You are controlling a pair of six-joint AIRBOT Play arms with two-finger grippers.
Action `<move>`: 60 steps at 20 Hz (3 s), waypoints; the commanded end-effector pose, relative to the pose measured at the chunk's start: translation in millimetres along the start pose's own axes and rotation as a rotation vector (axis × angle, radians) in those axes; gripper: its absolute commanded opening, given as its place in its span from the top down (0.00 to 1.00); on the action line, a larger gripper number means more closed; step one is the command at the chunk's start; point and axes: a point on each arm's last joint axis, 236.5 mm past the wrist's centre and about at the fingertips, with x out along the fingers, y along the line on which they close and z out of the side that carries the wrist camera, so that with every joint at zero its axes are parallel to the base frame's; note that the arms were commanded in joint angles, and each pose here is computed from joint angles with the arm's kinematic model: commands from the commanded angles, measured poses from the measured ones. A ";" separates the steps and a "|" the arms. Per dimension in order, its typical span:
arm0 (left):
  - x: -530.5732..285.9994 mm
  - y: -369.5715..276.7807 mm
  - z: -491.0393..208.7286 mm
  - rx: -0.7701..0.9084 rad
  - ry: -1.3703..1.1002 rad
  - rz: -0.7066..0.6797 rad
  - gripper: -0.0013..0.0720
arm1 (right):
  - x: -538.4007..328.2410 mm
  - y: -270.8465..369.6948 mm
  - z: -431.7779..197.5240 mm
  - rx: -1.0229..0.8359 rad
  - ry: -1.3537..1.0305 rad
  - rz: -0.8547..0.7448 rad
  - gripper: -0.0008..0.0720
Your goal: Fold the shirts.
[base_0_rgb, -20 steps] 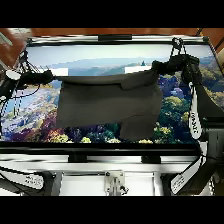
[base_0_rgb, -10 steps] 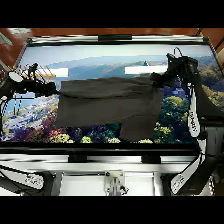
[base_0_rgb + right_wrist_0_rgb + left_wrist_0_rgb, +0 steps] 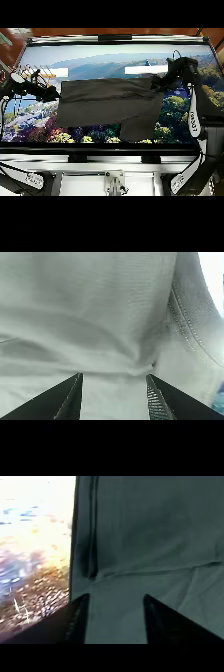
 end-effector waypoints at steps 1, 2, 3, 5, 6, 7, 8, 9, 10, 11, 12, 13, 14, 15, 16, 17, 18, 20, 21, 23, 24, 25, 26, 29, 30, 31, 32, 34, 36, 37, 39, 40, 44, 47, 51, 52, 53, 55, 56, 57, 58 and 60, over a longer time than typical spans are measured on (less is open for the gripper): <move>-39.5 1.7 2.5 0.002 0.031 -0.019 0.33 | -53.6 -19.4 10.6 -0.052 -0.084 -0.064 0.28; -55.5 4.0 0.9 0.002 0.044 -0.024 0.34 | -71.3 -33.6 7.1 -0.048 -0.084 -0.099 0.28; -69.7 8.1 -5.5 -0.007 0.064 -0.028 0.34 | -86.2 -48.9 -1.5 -0.040 -0.059 -0.129 0.28; -82.2 15.8 -36.0 -0.009 0.149 -0.048 0.34 | -105.8 -77.5 -29.1 -0.009 0.044 -0.153 0.28; -80.5 18.9 -58.7 -0.017 0.208 -0.064 0.34 | -111.4 -88.8 -42.5 0.012 0.098 -0.156 0.28; -74.6 22.7 -84.7 -0.031 0.260 -0.080 0.34 | -115.6 -96.9 -52.2 0.030 0.137 -0.154 0.28; -64.9 27.9 -108.2 -0.051 0.285 -0.087 0.33 | -117.7 -101.0 -56.6 0.045 0.154 -0.148 0.28; -55.0 34.0 -125.6 -0.074 0.287 -0.085 0.32 | -118.5 -100.3 -58.5 0.055 0.161 -0.129 0.28; -44.2 39.8 -140.5 -0.093 0.279 -0.080 0.17 | -117.7 -95.2 -57.2 0.054 0.156 -0.106 0.28; -35.3 42.3 -151.4 -0.100 0.273 -0.081 0.05 | -116.8 -91.5 -54.3 0.052 0.144 -0.091 0.28; -27.0 43.2 -160.3 -0.100 0.275 -0.087 0.05 | -115.0 -84.8 -50.6 0.045 0.130 -0.074 0.28; -20.3 43.3 -165.8 -0.109 0.281 -0.091 0.06 | -114.0 -79.9 -46.1 0.043 0.111 -0.055 0.28; -14.3 45.0 -166.9 -0.113 0.272 -0.081 0.06 | -113.4 -74.6 -41.9 0.053 0.093 -0.032 0.28; -9.1 46.1 -165.5 -0.111 0.257 -0.069 0.06 | -113.1 -73.1 -38.0 0.062 0.077 -0.024 0.28; -4.9 45.6 -163.1 -0.101 0.244 -0.060 0.06 | -113.1 -73.5 -37.7 0.063 0.076 -0.026 0.28; -1.4 43.6 -161.0 -0.090 0.236 -0.053 0.06 | -113.1 -73.5 -37.7 0.063 0.076 -0.026 0.28; 1.9 40.1 -158.9 -0.079 0.230 -0.052 0.06 | -113.1 -73.5 -37.8 0.063 0.076 -0.026 0.28; 10.0 31.4 -153.0 -0.069 0.210 -0.058 0.06 | -113.1 -73.5 -37.4 0.063 0.074 -0.026 0.28; 13.9 24.6 -150.6 -0.075 0.203 -0.077 0.07 | -113.1 -73.5 -37.3 0.063 0.074 -0.026 0.28; 21.0 13.8 -146.0 -0.106 0.191 -0.106 0.32 | -112.8 -74.1 -37.3 0.064 0.075 -0.028 0.24; 23.0 10.5 -145.0 -0.117 0.189 -0.114 0.45 | -111.6 -75.1 -38.8 0.064 0.083 -0.031 0.13; 24.0 8.1 -144.9 -0.121 0.190 -0.120 0.57 | -109.1 -75.3 -42.4 0.066 0.104 -0.029 0.13; 24.2 7.1 -145.2 -0.132 0.192 -0.122 0.66 | -105.7 -75.7 -48.2 0.068 0.136 -0.028 0.13; 24.0 7.2 -145.1 -0.143 0.192 -0.121 0.75 | -90.4 -74.3 -77.5 0.082 0.268 -0.001 0.13; 24.0 7.2 -145.1 -0.143 0.192 -0.121 0.75 | -83.8 -74.0 -89.1 0.086 0.313 0.009 0.13; 24.0 7.1 -145.2 -0.143 0.193 -0.121 0.75 | -77.3 -72.4 -99.5 0.088 0.349 0.026 0.13; 24.0 7.1 -145.3 -0.143 0.193 -0.121 0.76 | -72.5 -69.8 -107.9 0.078 0.368 0.034 0.13; 23.9 7.0 -145.4 -0.140 0.193 -0.122 0.93 | -67.8 -64.2 -119.1 0.045 0.364 0.031 0.13; 24.0 7.3 -145.1 -0.135 0.191 -0.121 0.93 | -63.0 -57.8 -128.8 0.024 0.332 0.033 0.13; 23.9 7.2 -145.0 -0.135 0.191 -0.122 0.93 | -58.2 -53.9 -137.6 0.013 0.328 0.033 0.13; 23.6 7.2 -144.8 -0.133 0.191 -0.121 0.94 | -44.9 -55.0 -164.2 0.031 0.350 0.038 0.13; 23.4 6.8 -144.4 -0.129 0.190 -0.122 0.93 | -36.4 -56.5 -180.2 0.049 0.371 0.043 0.13; 22.2 5.5 -145.9 -0.104 0.195 -0.129 0.94 | -7.7 -48.2 -217.0 0.109 0.378 0.111 0.13; 22.1 5.5 -145.6 -0.102 0.193 -0.129 0.94 | 6.7 -35.2 -213.5 0.182 0.330 0.173 0.13; 22.2 5.7 -145.3 -0.102 0.192 -0.128 0.94 | 18.9 -23.3 -202.9 0.152 0.273 0.157 0.14; 22.1 5.7 -145.0 -0.102 0.191 -0.128 0.94 | 24.8 -18.7 -204.1 0.141 0.275 0.152 0.14; 22.1 5.5 -145.1 -0.102 0.191 -0.128 0.94 | 30.1 -14.9 -204.6 0.128 0.275 0.148 0.24; 21.6 5.4 -144.4 -0.101 0.188 -0.128 0.94 | 37.6 -10.5 -197.2 0.132 0.237 0.133 0.32; 21.1 5.3 -143.2 -0.093 0.185 -0.128 0.94 | 38.8 -9.0 -192.6 0.133 0.216 0.133 0.51; 20.0 4.8 -140.6 -0.088 0.180 -0.128 0.94 | 38.7 -8.7 -191.1 0.138 0.211 0.133 0.73; 18.0 4.5 -135.9 -0.082 0.169 -0.128 0.94 | 36.1 -8.2 -189.8 0.132 0.214 0.136 0.88; 8.8 -3.6 -120.6 0.012 0.137 -0.151 0.94 | 19.5 -1.6 -173.4 0.046 0.163 0.156 0.87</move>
